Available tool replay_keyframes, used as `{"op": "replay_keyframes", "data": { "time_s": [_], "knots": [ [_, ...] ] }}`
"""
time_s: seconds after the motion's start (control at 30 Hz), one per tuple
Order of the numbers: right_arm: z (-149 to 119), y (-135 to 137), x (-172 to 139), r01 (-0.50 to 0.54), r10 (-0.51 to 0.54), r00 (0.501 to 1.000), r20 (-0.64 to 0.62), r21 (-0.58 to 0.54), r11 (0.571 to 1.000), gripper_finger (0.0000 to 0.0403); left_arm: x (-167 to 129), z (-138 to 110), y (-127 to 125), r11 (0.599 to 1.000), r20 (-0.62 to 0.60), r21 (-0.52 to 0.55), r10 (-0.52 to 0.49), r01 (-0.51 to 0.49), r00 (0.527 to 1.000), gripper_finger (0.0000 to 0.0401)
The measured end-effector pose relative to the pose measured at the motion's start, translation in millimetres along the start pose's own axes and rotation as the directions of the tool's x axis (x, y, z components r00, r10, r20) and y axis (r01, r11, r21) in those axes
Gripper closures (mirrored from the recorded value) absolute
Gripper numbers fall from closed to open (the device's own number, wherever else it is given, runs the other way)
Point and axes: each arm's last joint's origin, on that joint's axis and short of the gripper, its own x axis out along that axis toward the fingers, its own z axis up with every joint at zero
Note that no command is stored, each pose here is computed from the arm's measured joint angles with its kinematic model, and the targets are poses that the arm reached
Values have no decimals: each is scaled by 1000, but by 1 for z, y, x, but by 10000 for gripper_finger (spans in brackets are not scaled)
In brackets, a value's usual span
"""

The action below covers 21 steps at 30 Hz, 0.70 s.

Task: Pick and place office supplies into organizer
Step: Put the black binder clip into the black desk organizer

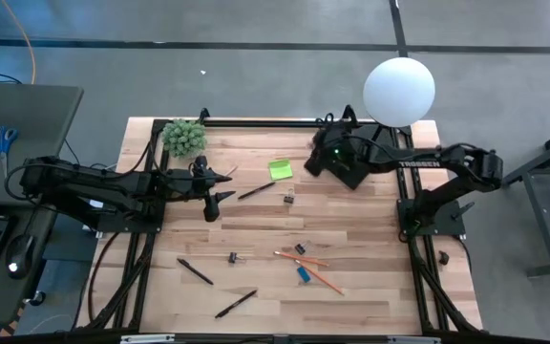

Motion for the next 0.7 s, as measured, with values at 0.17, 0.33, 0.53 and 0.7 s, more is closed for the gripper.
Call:
{"op": "replay_keyframes", "data": {
  "time_s": [0.17, 0.33, 0.53, 0.7],
  "knots": [
    [-4, 29, -5, -313, 313, 950, -21, 6, 950, 277, 0, 0, 0, 1000, 0, -6, 0, 0, 1000, 213],
    [-19, 58, 5, -371, 367, 926, -86, -42, 928, 277, 0, 0, 0, 1000, 1, -9, 0, 1, 1000, 213],
    [-42, 87, 35, -396, 388, 915, -114, -64, 916, 277, 0, 0, 0, 1000, 0, -9, 0, 0, 1000, 213],
    [-51, 89, 44, -347, 336, 932, -135, -63, 936, 277, 0, 0, 0, 1000, 1, -9, 0, 0, 1000, 213]
  ]
}}
